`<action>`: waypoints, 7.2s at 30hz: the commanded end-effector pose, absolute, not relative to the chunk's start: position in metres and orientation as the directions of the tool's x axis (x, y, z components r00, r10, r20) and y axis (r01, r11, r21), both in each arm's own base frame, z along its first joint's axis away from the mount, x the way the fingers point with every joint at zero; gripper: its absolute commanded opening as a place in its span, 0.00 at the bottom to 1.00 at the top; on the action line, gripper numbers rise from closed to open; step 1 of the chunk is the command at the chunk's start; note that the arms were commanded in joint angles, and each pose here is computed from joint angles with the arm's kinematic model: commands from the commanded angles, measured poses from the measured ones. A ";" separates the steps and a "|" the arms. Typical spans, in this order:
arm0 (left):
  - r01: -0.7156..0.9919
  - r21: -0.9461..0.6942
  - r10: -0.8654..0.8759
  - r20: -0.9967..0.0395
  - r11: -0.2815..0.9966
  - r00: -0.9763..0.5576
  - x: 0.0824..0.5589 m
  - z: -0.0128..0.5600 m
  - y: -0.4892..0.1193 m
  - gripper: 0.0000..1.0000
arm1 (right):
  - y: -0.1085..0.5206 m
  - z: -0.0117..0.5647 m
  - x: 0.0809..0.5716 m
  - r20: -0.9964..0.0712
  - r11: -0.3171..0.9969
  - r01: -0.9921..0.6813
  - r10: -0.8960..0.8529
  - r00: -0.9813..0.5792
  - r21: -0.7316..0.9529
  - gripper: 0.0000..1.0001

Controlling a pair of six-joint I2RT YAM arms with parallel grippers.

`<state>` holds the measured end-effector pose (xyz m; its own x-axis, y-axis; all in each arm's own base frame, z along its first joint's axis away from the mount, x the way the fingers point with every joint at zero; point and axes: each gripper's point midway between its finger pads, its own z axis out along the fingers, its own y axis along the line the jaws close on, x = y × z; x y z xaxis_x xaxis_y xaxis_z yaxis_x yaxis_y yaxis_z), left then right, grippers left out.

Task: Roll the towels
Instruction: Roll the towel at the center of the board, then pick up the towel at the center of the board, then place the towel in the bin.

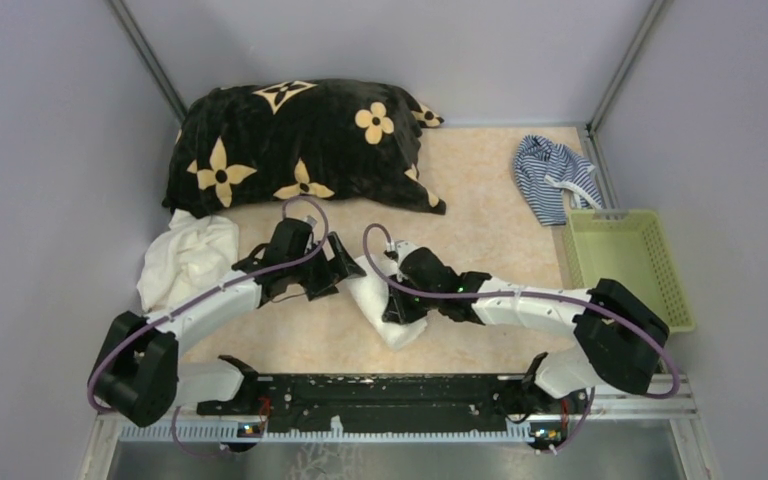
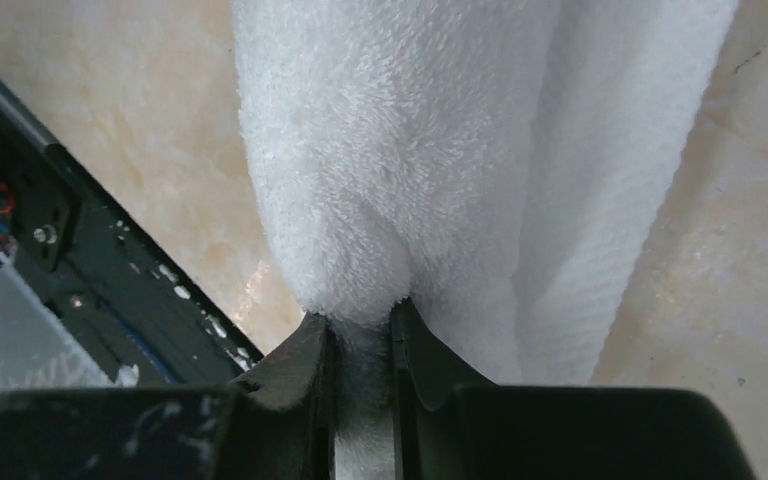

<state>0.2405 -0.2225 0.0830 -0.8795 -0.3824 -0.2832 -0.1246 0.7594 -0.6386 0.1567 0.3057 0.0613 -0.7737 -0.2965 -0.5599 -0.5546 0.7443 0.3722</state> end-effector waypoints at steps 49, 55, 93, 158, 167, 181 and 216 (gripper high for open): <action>-0.191 -0.493 -0.314 -0.179 0.849 -0.932 0.234 0.011 -0.257 0.60 | 0.298 0.115 0.183 -0.531 0.870 -0.491 -0.434 -0.728 -0.038 0.85; -0.196 -0.481 -0.317 -0.184 0.855 -0.930 0.233 0.010 -0.255 0.61 | 0.302 0.074 0.188 -0.490 0.884 -0.446 -0.453 -0.745 -0.139 0.86; -0.152 -0.466 -0.435 -0.593 0.872 -0.678 0.353 0.127 -0.141 0.88 | 0.224 0.077 0.191 -0.443 0.963 -0.267 -0.254 -0.860 -0.035 0.13; 0.112 -0.058 0.023 -0.787 0.992 -0.617 0.329 0.110 -0.125 0.93 | -0.200 0.043 0.375 -0.540 0.204 0.954 0.840 -0.057 0.217 0.00; 0.120 -0.059 0.028 -0.786 0.991 -0.618 0.329 0.106 -0.126 0.93 | -0.185 0.035 0.417 -0.512 0.348 0.860 0.850 -0.122 0.374 0.00; 0.128 -0.066 0.029 -0.782 0.990 -0.622 0.327 0.100 -0.127 0.93 | -0.163 0.042 0.469 -0.515 0.484 0.654 0.841 -0.164 0.582 0.00; 0.131 -0.080 0.023 -0.766 0.988 -0.643 0.326 0.093 -0.131 0.93 | -0.187 0.057 0.486 -0.530 0.357 0.823 0.844 -0.082 0.442 0.26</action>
<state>0.3236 -0.1272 0.0922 -0.6469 0.0306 -0.7620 0.1224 0.9904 -0.0642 0.4728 -0.1785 0.0471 -0.1066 0.8536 -0.5099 0.8329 0.3567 0.4231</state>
